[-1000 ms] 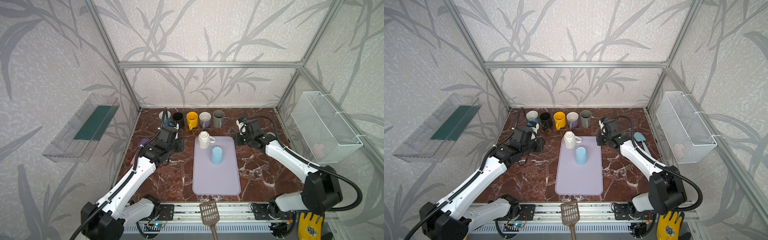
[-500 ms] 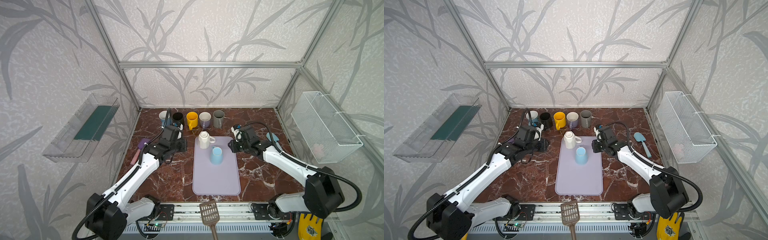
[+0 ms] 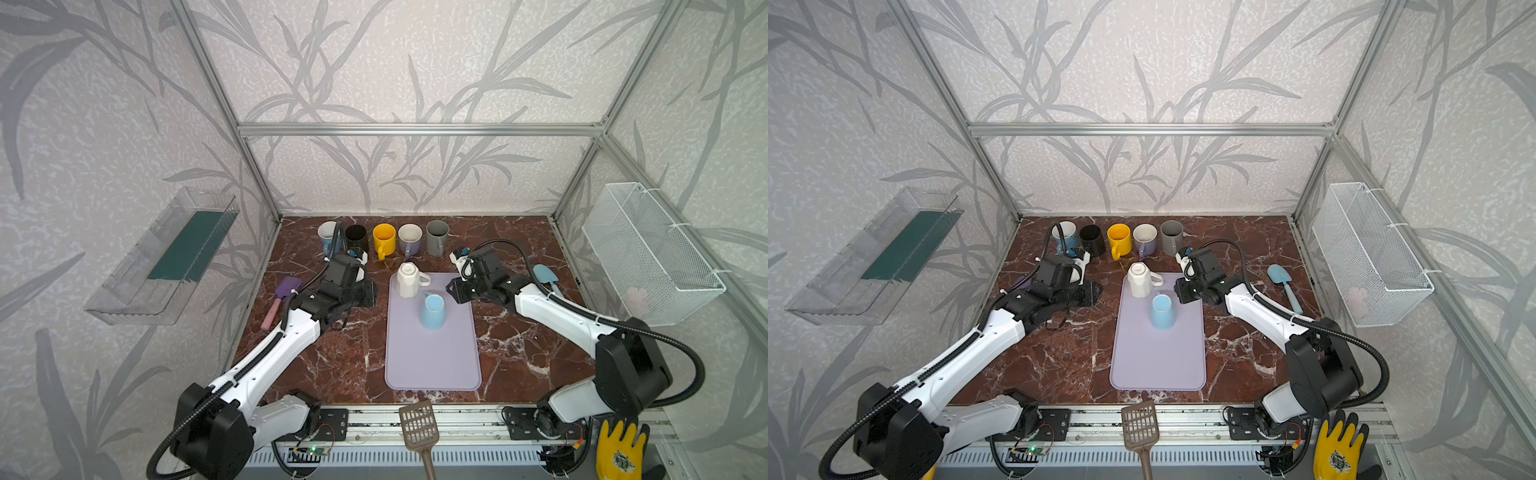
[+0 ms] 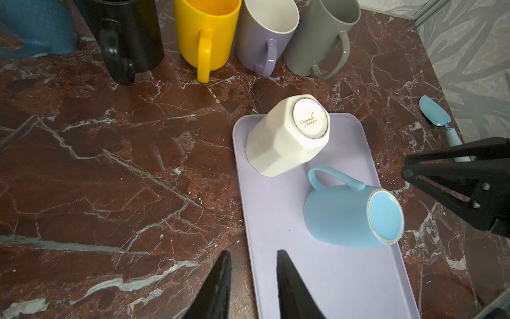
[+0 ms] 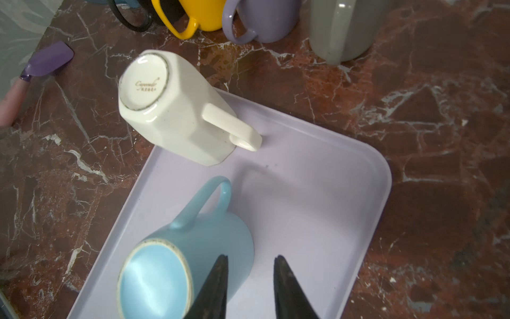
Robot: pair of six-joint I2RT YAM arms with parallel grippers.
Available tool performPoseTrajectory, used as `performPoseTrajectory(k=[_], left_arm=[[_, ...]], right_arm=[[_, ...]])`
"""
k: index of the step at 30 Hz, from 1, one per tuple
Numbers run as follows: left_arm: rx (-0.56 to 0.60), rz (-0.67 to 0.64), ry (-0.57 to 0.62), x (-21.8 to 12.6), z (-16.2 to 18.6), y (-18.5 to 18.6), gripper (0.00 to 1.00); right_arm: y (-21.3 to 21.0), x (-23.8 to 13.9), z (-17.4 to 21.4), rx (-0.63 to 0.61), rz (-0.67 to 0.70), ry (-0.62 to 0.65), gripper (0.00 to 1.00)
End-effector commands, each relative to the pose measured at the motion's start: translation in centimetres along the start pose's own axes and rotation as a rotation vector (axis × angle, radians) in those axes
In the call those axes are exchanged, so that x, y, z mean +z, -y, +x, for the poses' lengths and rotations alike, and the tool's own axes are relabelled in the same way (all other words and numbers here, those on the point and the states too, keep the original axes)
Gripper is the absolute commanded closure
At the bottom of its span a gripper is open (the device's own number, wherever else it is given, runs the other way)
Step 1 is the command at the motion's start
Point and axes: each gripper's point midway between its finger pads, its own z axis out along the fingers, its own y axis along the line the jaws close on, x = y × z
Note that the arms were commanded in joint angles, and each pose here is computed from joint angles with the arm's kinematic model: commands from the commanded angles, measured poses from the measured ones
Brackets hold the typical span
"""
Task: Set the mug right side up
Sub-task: 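Move the right gripper over the upside-down white mug's handle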
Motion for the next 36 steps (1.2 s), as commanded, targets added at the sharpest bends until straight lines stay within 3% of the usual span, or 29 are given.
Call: performPoseTrajectory(k=[1,8,22,36], left_arm=[[-0.008,0.011,-0.005,0.1,0.2,0.2,0.68],[-0.008,0.006,-0.007,-0.1,-0.1,0.2,0.68],[-0.004,-0.009,-0.027,-0.5,-0.1,0.2,0.68],[-0.012,-0.001,-0.044,-0.3,0.1,0.3,0.68]], right_arm=[[-1.3,0.4,-2.4,-0.095,-0.05,0.029,0.69],[-1.5,2.3,-4.8,-0.131,-0.056,0.017,0.69],[0.1,9.5,-5.9,-0.18,-0.01,-0.054,0.69],[-1.2,9.6,-3.5,-0.301,-0.093,-0.132,0.7]])
